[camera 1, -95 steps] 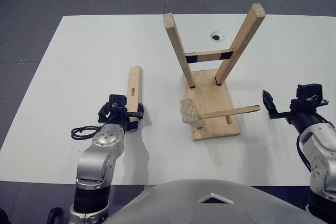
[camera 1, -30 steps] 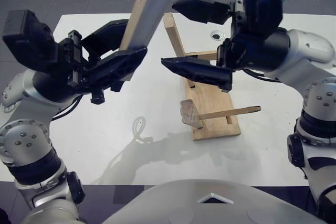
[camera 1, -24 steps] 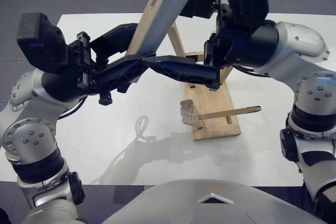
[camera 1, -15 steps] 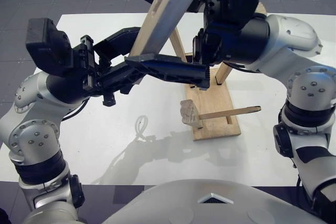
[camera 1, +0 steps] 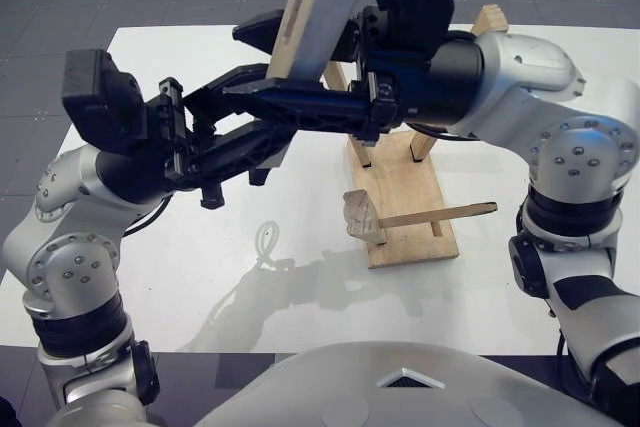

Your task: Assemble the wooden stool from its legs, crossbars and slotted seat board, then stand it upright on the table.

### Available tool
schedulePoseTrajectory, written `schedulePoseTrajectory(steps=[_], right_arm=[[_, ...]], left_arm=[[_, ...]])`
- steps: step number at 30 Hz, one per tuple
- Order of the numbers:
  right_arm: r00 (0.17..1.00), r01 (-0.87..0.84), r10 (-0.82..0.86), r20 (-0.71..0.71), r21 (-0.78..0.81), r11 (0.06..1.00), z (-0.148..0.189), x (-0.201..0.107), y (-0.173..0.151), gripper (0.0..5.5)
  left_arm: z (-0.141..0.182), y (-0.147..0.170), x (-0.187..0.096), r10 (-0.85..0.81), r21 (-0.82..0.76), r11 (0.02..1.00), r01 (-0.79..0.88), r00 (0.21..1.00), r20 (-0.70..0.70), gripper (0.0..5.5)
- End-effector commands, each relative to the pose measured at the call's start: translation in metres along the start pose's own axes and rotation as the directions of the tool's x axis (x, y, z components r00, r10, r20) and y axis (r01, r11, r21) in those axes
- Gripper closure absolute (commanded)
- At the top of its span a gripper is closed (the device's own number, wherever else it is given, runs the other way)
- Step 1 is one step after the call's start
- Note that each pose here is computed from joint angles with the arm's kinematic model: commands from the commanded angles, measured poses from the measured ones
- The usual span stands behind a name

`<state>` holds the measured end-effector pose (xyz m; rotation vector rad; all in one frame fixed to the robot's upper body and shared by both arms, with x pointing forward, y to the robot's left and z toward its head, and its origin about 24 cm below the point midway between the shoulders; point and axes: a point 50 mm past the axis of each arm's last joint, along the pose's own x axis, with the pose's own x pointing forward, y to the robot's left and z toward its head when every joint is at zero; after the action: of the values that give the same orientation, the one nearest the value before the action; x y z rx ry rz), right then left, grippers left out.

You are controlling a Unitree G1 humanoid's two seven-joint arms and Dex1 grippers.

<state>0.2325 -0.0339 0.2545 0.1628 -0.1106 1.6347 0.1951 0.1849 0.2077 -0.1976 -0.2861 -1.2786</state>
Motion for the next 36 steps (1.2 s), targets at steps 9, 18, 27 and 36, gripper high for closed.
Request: schedulePoseTrajectory(steps=[9,18,27,36], right_arm=[[0.999,-0.034,0.032,0.044,0.057,0.998,0.007,-0.011,-0.003,3.41],[0.994,0.047,-0.052,0.099,0.055,0.997,0.012,-0.027,-0.014,3.42],[0.966,0.241,-0.238,0.098,-0.021,0.970,0.025,-0.091,-0.011,3.42],[0.891,0.454,-0.452,0.051,-0.079,0.887,0.021,-0.170,0.021,3.42]], left_arm=[[0.003,0.002,-0.002,0.028,-0.043,0.999,-0.028,1.000,-0.011,3.39],[0.021,0.016,-0.003,0.170,-0.113,0.981,-0.157,0.979,0.113,2.22],[0.009,0.005,-0.035,0.113,-0.013,0.993,-0.114,0.991,-0.065,0.72],[-0.003,-0.006,-0.046,0.035,-0.016,0.999,-0.038,0.989,-0.144,0.00]])
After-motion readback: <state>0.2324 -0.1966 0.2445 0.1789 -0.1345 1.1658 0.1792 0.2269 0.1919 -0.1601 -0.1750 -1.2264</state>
